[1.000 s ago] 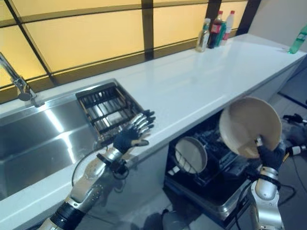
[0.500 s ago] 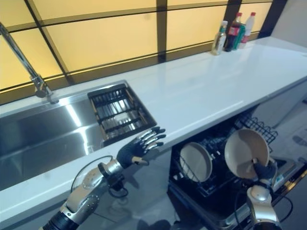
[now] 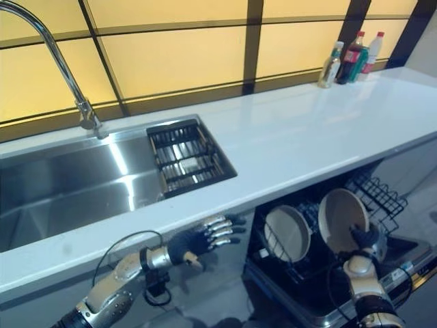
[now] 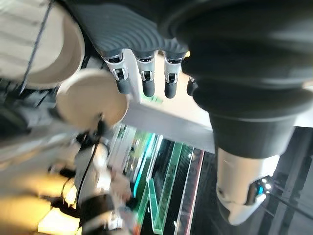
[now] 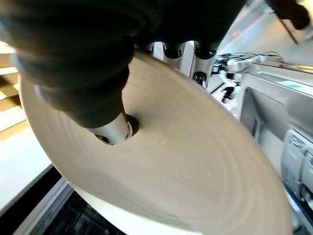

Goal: Pick up plates and place into dishwasher.

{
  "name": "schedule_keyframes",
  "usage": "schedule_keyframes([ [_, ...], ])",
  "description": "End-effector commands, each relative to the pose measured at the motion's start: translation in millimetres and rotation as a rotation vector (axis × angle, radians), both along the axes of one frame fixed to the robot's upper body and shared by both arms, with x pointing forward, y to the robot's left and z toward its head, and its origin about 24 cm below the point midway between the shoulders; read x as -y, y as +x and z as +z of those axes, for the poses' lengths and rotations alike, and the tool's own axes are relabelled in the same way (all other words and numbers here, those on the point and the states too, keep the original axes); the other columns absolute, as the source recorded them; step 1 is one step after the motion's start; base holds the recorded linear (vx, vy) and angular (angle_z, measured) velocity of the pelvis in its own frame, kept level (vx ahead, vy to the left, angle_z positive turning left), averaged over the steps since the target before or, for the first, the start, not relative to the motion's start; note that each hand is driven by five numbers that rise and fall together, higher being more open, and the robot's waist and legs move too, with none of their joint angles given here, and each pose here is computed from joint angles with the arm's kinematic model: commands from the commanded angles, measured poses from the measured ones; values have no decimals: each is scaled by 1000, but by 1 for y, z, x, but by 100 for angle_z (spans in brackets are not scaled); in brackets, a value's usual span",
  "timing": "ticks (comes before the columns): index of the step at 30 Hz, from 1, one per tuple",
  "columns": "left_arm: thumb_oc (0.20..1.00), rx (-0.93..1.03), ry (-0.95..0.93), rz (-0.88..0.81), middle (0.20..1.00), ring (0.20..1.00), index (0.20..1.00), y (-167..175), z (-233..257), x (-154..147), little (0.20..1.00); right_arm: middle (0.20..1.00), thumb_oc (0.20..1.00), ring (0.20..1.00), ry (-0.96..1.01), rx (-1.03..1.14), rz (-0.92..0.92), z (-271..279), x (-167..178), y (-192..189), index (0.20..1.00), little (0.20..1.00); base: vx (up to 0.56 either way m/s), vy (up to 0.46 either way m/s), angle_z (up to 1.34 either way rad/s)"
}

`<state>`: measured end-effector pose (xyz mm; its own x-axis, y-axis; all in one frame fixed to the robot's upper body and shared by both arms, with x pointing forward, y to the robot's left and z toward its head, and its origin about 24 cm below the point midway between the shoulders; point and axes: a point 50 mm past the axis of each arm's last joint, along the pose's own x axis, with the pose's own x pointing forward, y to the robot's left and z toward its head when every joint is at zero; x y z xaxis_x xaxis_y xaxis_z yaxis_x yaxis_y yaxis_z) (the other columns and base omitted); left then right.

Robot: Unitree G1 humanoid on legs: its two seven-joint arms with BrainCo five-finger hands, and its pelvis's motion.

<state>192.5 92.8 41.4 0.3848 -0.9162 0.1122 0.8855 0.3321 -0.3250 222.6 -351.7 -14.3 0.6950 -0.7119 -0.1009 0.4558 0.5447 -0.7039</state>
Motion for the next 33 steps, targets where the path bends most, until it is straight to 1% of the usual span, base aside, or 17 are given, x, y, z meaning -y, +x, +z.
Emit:
schedule_keyframes([
  [1,1000,-76,-42,15,1000,1000,1000,-14,-10,2,1000,200,200,200,-179,92,44,48,22,27,200,200,89,16,-7],
  [5,1000,-137,12,89,1000,1000,1000,-19,-30,-11,1000,200,200,200,-163,87,64,50,22,31,200,200,71,-11,-12],
  [7,1000,-139,42,154,1000,1000,1000,-21,-38,-21,1000,200,200,200,-134,98,102,50,13,39,200,200,2,-88,-51],
  [9,1000,-155,76,180,1000,1000,1000,-20,-44,-31,1000,200,200,200,-114,118,98,50,8,41,200,200,-25,-100,-90],
  [13,1000,-165,171,150,1000,1000,1000,-12,-54,-43,1000,200,200,200,-52,199,60,51,0,44,200,200,-80,-112,-25],
  [16,1000,-160,239,133,1000,1000,1000,-16,-63,-48,1000,200,200,200,-61,220,95,52,-10,44,200,200,-1,-55,2],
  [23,1000,-215,346,206,1000,1000,1000,-20,-82,-65,1000,200,200,200,-92,192,158,44,-23,30,200,200,43,-74,-6],
  [28,1000,-211,454,201,1000,1000,1000,-19,-88,-79,1000,200,200,200,-104,177,137,41,-20,23,200,200,46,-154,-2],
  [33,1000,-211,560,193,1000,1000,1000,-11,-87,-91,1000,200,200,200,-130,170,91,46,-13,29,200,200,-39,-172,11],
])
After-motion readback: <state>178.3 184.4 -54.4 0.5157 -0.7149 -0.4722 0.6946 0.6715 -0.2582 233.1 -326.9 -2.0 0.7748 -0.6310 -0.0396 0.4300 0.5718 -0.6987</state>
